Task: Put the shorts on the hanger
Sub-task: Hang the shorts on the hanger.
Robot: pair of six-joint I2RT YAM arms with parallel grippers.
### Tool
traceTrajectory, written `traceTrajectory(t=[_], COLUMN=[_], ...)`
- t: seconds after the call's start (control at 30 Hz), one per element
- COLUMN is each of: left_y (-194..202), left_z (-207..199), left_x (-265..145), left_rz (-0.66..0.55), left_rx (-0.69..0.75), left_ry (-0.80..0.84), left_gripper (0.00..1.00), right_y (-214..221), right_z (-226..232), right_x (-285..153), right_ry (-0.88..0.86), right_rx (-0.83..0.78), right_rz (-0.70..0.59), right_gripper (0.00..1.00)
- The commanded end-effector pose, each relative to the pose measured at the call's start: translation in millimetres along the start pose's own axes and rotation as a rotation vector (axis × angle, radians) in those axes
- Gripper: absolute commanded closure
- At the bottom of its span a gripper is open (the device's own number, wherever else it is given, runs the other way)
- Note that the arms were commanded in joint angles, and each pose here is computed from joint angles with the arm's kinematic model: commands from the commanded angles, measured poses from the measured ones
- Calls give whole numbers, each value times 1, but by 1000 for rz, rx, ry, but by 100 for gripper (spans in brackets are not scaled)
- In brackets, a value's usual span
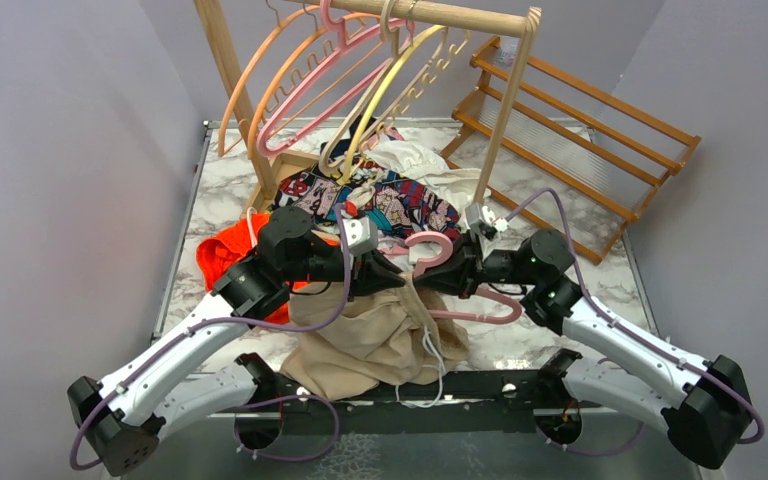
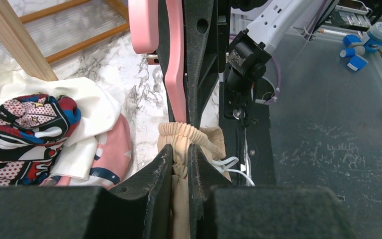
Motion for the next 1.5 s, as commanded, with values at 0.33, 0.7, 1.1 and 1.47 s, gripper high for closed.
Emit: traceTrajectory(t=[0.33,0.7,1.1,1.47], left_y=[-34,-68,-54,-92], left_z=[-8,-19,-21,-49], left_x=[-5,6,7,-16], left_rz=[-165,-253,-198,-292], left_rx=[61,19,-50,41], left_ry=[-18,78,86,102], left_gripper=[100,100,40,1], right_y=[-4,-25,-52,-61], right_z=[5,6,7,6], right_x=[-3,2,0,-4], right_ry=[3,-18,15,27], right_rx=[-4,7,74,120], right_rz=[-15,-90,-312,-423], right_gripper=[99,99,99,99])
Point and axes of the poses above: each gripper's point midway between its finger pads, its own x axis out along the fingers, its own z axis along the line the jaws close on, y = z × x, the point moved 3 cm from there along -x, back along the fingers, and after that the axes turned 13 degrees about -x, right-handed, at the moved point
